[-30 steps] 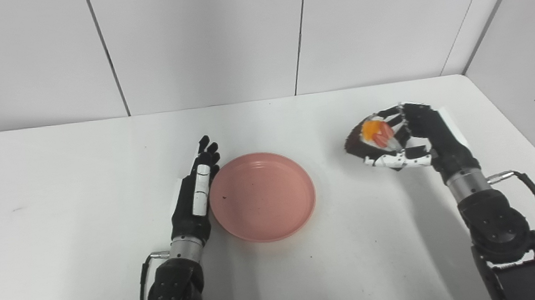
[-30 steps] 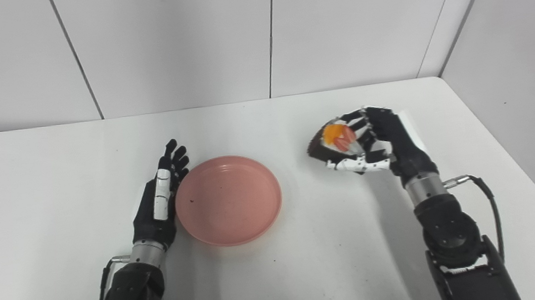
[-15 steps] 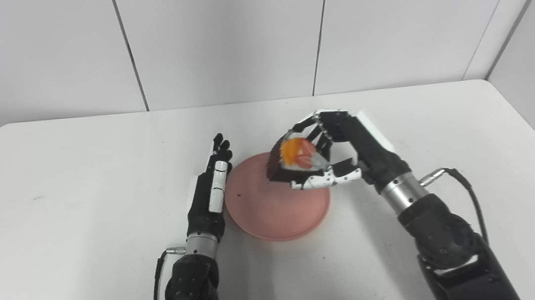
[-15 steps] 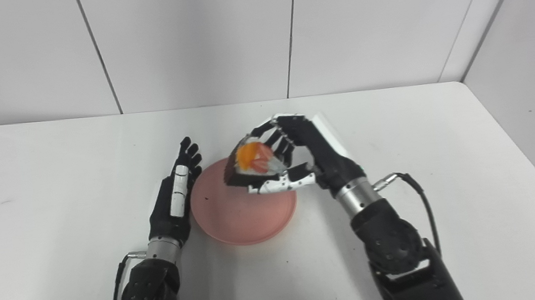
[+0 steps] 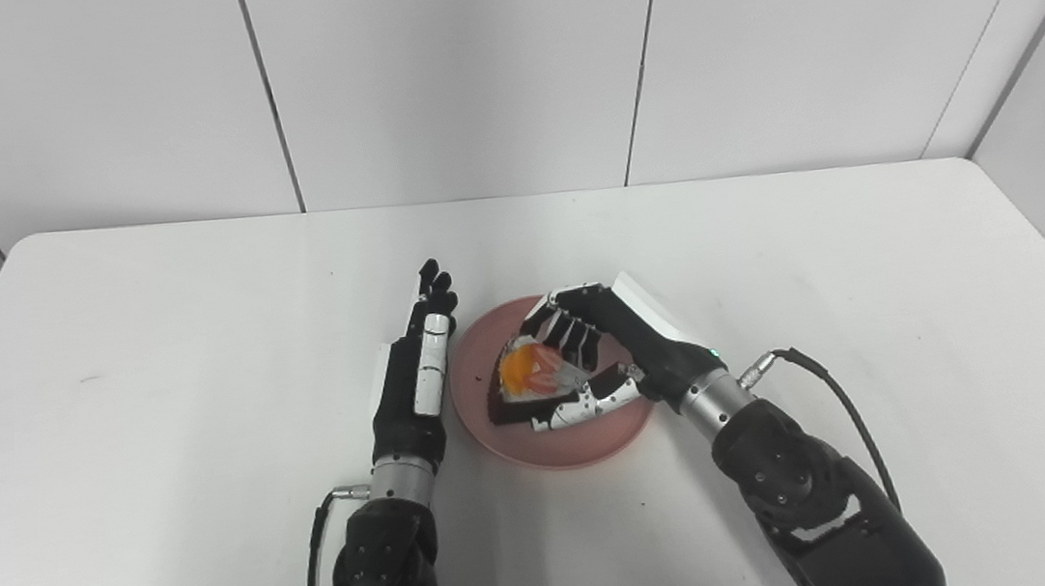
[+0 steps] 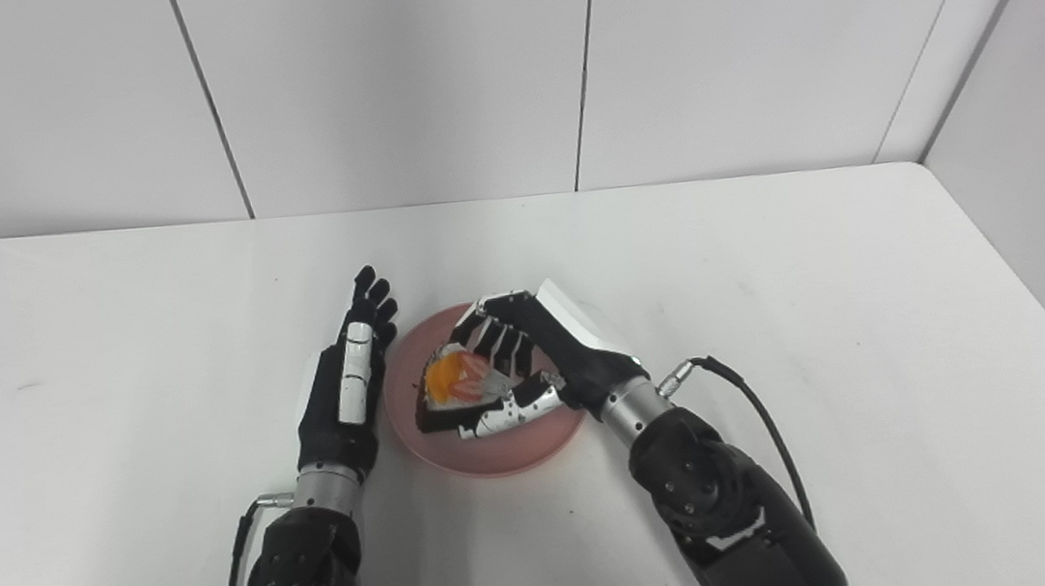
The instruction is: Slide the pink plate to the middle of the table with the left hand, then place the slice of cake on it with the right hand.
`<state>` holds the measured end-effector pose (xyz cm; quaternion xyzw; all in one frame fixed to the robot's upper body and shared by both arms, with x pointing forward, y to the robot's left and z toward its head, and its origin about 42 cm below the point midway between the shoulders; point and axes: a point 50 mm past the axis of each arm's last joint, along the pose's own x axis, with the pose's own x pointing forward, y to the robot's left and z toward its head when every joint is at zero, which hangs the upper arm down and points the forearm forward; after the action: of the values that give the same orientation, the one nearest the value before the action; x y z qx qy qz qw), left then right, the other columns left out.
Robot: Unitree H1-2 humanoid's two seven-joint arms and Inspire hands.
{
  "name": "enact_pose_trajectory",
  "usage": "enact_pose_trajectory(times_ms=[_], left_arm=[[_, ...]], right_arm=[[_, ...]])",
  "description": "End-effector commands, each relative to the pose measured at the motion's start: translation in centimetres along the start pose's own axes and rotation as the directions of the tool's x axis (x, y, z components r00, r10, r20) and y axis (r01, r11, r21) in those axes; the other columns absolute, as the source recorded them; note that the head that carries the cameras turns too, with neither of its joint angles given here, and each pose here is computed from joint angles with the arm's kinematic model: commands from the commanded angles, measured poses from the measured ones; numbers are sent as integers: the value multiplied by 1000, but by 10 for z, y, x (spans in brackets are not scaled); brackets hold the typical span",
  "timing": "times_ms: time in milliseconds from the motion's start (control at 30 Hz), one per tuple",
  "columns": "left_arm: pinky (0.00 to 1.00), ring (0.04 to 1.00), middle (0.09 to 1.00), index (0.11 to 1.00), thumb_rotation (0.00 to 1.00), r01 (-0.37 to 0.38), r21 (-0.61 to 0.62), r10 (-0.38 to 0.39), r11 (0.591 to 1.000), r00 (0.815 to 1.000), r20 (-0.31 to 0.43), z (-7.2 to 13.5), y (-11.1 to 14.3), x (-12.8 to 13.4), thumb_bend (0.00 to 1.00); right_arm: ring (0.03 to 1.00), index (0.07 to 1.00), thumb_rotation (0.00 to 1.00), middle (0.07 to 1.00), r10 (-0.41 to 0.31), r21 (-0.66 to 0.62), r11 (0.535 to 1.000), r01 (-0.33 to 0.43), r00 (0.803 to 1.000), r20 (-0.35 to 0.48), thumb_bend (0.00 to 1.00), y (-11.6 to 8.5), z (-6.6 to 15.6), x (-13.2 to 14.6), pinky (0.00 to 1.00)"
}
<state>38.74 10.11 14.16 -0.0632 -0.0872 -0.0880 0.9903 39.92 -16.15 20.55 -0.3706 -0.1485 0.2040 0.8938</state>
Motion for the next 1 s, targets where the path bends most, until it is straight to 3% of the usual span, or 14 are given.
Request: enact_pose_trajectory(times_ms=[0, 233, 367, 400, 433, 533, 633, 767, 967], left_arm=[[1000, 987, 993, 977, 1000, -11, -8, 11, 1000, 1000, -6, -6, 4, -10, 666], [1000, 985, 987, 983, 1000, -12, -8, 12, 1000, 1000, -2, -5, 4, -14, 671], [1000, 985, 988, 982, 1000, -6, -5, 6, 1000, 1000, 9, -5, 5, -15, 650], [1000, 982, 985, 984, 1000, -6, -4, 6, 1000, 1000, 9, -5, 5, -16, 645], [1000, 982, 984, 986, 1000, -4, -3, 4, 1000, 1000, 7, -5, 6, -16, 640], [1000, 983, 984, 986, 1000, 2, -3, -2, 1000, 1000, 2, -5, 6, -16, 644], [1000, 987, 988, 981, 1000, 6, -5, -6, 1000, 1000, 1, -5, 8, -17, 646], [1000, 993, 994, 990, 1000, 10, -6, -10, 1000, 1000, 3, -4, 12, -19, 656], [1000, 995, 998, 995, 1000, 5, -4, -5, 1000, 1000, 0, -3, 21, -21, 679]], right_arm=[[346, 503, 0, 404, -54, -43, 997, 58, 995, 89, 515, -13, 13, 12, 275], [355, 513, 0, 397, -71, -78, 994, 78, 993, 90, 512, -15, 9, 13, 284], [507, 509, 0, 478, -91, -75, 992, 101, 988, 122, 519, -18, 13, 8, 410], [587, 670, 0, 649, -97, -76, 991, 107, 987, 128, 545, -18, 14, 7, 474], [681, 766, 14, 747, -99, -94, 989, 112, 986, 132, 556, -19, 14, 5, 564], [792, 846, 106, 825, -91, -130, 985, 109, 986, 138, 558, -22, 16, -1, 669], [918, 960, 289, 935, -91, -132, 985, 109, 986, 138, 600, -23, 17, -8, 798], [991, 997, 337, 994, -111, -91, 988, 124, 984, 137, 664, -22, 15, -19, 868], [1000, 1000, 400, 1000, -153, -49, 986, 160, 979, 137, 737, -22, 7, -34, 864]])
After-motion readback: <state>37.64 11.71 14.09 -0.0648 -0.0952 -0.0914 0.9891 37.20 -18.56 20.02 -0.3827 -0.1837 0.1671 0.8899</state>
